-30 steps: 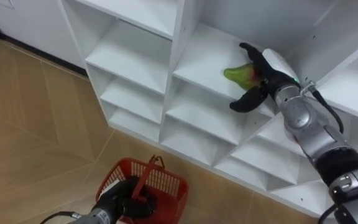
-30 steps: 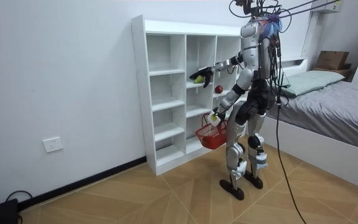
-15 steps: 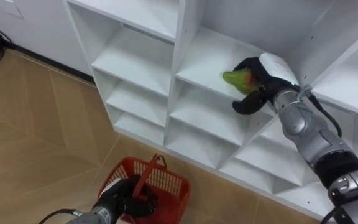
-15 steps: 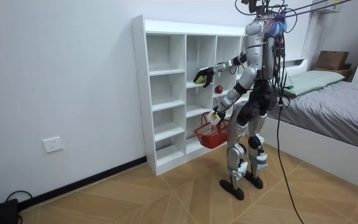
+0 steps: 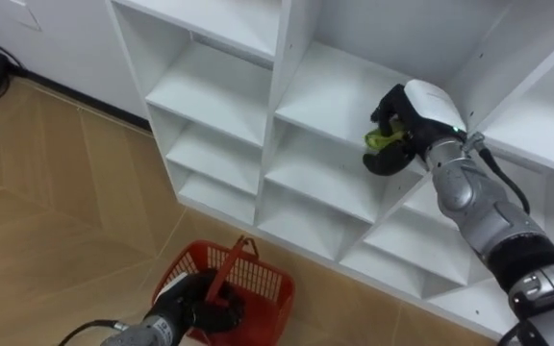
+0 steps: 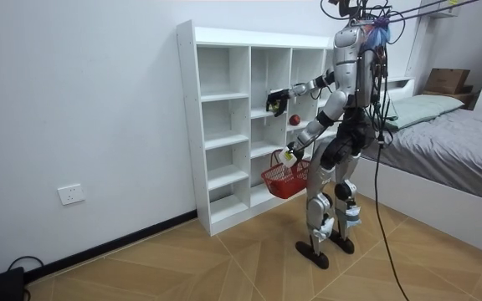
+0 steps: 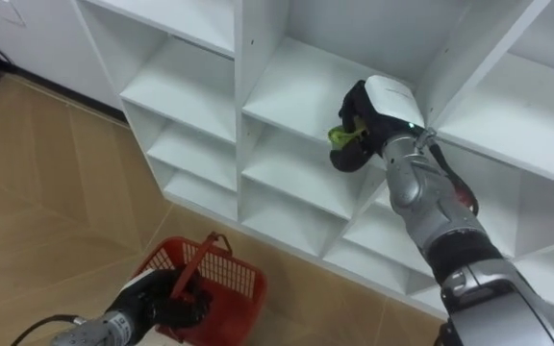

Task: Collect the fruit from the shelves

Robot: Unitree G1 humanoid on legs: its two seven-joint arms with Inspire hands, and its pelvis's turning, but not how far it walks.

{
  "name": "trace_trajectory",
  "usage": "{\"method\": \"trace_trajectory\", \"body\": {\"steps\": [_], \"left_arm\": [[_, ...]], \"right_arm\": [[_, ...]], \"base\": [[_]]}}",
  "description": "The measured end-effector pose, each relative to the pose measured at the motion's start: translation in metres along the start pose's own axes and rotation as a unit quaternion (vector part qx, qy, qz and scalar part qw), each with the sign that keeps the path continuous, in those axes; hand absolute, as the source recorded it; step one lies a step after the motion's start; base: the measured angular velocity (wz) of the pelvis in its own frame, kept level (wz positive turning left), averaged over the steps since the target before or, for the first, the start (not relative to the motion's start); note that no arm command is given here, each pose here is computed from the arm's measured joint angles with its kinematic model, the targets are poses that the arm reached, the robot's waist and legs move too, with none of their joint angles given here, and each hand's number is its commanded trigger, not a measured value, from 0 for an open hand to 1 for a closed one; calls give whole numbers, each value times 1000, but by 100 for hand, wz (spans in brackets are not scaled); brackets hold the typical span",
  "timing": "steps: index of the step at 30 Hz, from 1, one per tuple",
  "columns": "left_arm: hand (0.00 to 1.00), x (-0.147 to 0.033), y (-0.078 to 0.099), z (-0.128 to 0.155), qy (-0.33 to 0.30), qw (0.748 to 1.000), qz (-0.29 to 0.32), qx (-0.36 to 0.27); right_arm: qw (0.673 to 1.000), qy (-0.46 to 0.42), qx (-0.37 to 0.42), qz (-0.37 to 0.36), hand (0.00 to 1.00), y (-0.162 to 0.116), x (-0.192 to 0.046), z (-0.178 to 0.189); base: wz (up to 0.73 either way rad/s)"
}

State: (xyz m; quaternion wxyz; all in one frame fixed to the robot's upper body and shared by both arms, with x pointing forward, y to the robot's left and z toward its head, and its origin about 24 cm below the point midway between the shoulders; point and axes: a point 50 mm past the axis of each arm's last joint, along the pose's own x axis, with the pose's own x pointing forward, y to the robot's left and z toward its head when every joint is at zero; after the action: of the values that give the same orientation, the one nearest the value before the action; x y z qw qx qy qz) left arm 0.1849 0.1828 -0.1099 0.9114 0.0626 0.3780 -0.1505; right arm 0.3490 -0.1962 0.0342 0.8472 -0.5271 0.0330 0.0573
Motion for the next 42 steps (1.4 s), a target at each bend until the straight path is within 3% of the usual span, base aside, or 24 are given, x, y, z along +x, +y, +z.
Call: {"method": "trace_trajectory", "body": {"steps": [19, 24, 31, 42], "left_arm": [[100, 2, 0, 7, -12, 1000, -1, 2], [100, 2, 1, 7, -17, 1000, 5, -8], [100, 4, -5, 10, -24, 1000, -1, -13], [100, 8, -17, 22, -55, 997, 2, -51]], "right_arm": [[998, -15, 29, 54, 100, 2, 0, 9], [996, -53, 51, 52, 100, -3, -7, 22], [986, -108, 126, 21, 100, -12, -20, 42], [953, -146, 263, 40, 100, 5, -43, 58]], "base": [[-3], [-4], [-14], [-9]]}}
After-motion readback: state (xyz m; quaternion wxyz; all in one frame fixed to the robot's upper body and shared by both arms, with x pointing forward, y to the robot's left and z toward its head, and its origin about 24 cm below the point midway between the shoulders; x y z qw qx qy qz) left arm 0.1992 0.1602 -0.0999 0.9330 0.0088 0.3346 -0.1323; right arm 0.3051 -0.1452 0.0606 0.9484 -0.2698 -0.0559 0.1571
